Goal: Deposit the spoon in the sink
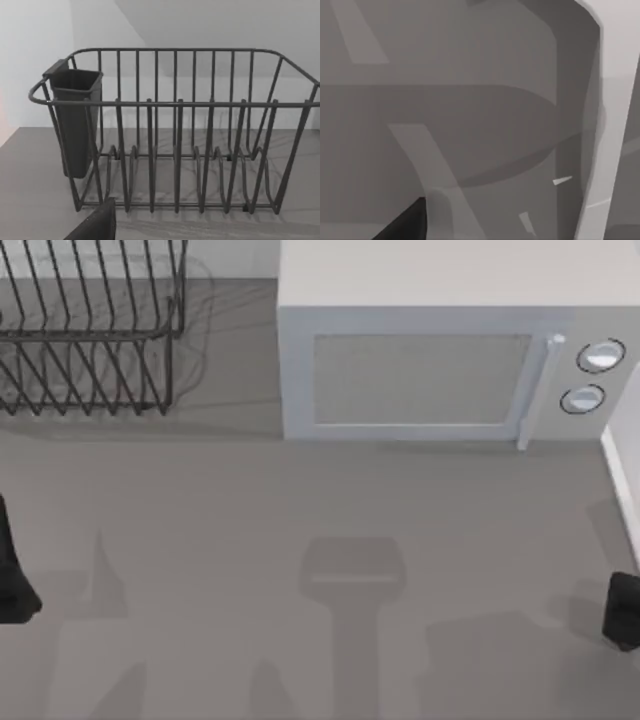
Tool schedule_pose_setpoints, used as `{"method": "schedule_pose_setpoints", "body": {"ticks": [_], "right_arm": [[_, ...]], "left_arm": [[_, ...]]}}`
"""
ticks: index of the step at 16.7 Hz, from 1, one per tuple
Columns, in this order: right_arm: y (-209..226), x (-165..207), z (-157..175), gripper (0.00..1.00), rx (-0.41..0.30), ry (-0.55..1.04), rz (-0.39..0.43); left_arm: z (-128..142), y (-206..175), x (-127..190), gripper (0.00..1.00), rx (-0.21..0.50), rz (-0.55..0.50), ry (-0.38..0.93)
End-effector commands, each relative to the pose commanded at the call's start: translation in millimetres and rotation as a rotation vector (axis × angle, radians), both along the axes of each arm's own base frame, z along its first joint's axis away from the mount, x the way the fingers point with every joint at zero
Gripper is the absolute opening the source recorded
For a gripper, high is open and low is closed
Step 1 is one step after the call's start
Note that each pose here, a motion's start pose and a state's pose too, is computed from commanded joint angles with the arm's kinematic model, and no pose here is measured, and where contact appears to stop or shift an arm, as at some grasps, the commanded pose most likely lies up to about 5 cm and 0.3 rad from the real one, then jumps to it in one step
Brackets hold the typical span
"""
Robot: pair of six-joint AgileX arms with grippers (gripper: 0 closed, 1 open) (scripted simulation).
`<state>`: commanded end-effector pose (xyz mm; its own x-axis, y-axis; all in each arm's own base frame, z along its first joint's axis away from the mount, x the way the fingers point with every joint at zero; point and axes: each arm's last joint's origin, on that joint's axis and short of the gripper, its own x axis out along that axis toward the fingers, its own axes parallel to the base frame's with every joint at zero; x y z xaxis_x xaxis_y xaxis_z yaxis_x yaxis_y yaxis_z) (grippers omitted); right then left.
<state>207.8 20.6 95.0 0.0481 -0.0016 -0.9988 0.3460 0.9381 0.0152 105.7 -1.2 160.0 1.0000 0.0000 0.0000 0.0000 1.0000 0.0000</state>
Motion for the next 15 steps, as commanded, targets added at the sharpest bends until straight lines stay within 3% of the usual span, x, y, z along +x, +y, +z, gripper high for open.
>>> {"method": "schedule_pose_setpoints", "body": {"ticks": [7, 15], "right_arm": [[0.0, 0.0, 0.0, 0.02, 0.0, 0.0, 0.0], [0.0, 0.0, 0.0, 0.0, 0.0, 0.0, 0.0]], "left_arm": [[0.0, 0.0, 0.0, 1.0, 0.0, 0.0, 0.0], [0.0, 0.0, 0.0, 1.0, 0.0, 0.0, 0.0]]}}
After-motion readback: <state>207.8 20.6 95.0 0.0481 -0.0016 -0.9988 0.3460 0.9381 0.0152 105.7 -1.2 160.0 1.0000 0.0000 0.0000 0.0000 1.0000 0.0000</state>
